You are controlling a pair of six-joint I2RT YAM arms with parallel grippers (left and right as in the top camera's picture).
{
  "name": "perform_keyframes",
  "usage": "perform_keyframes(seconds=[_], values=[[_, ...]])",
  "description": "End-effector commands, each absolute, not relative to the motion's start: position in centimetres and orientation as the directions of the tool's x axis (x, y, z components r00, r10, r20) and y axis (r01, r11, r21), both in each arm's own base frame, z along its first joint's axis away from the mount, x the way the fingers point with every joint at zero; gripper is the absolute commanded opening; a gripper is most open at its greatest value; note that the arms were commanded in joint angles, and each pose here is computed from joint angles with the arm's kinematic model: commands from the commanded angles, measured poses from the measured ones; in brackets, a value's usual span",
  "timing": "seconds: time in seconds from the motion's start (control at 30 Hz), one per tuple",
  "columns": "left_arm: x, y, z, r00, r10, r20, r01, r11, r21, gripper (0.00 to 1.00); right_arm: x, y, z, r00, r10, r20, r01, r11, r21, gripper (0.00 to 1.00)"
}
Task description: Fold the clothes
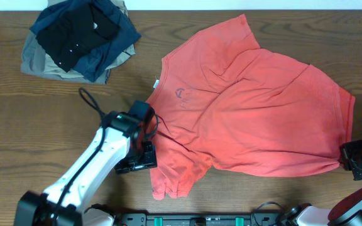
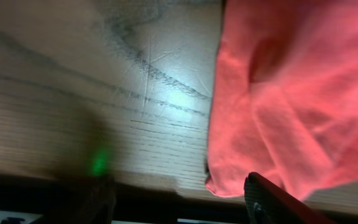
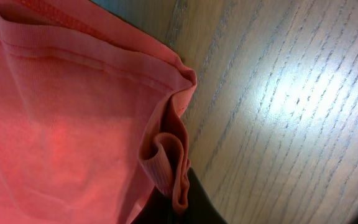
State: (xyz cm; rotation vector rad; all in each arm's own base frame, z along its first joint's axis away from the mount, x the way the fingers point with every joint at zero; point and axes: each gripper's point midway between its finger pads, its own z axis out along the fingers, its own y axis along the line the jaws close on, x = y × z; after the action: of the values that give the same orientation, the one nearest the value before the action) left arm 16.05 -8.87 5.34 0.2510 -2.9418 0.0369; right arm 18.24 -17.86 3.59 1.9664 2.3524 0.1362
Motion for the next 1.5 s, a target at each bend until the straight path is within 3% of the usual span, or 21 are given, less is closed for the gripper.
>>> perform_keyframes(seconds=[0.0,0.27,0.83,1.0,1.07,1.3,1.47], values=[[15.7,-8.9,4.2,-0.959,-0.167,0.231,-0.17,0.985,0.004,0.67,18.6,-18.5,4.4,-0.183,0.983,-0.027,0.974,0.184,0.134,0.02],[14.9,-10.6,1.8,-0.956,-0.149,0.253,-0.179,0.979,-0.099,0.68,18.6,-18.6,4.4,-0.186,0.982,-0.029,0.973,0.188,0.135,0.02],[11.8,-12.4,-0.9,-0.952,-0.134,0.276,-0.169,0.98,-0.107,0.68,18.6,-18.5,4.4,-0.189,0.982,-0.028,0.972,0.191,0.134,0.02],[11.4,-12.9,-1.3,-0.954,-0.122,0.275,-0.16,0.98,-0.118,0.31,18.6,-18.5,4.3,-0.189,0.982,-0.028,0.972,0.191,0.134,0.03],[11.4,-12.9,-1.3,-0.954,-0.122,0.275,-0.16,0.98,-0.118,0.06,18.6,-18.5,4.3,-0.189,0.982,-0.028,0.972,0.191,0.134,0.03],[12.1,-13.2,-0.8,-0.963,-0.118,0.242,-0.154,0.978,-0.138,0.06,18.5,-18.4,4.3,-0.189,0.982,-0.022,0.973,0.191,0.131,0.02],[14.3,-13.2,2.8,-0.988,-0.115,0.098,-0.131,0.976,-0.172,0.06,18.4,-18.2,4.3,-0.201,0.98,-0.016,0.971,0.201,0.126,0.02]])
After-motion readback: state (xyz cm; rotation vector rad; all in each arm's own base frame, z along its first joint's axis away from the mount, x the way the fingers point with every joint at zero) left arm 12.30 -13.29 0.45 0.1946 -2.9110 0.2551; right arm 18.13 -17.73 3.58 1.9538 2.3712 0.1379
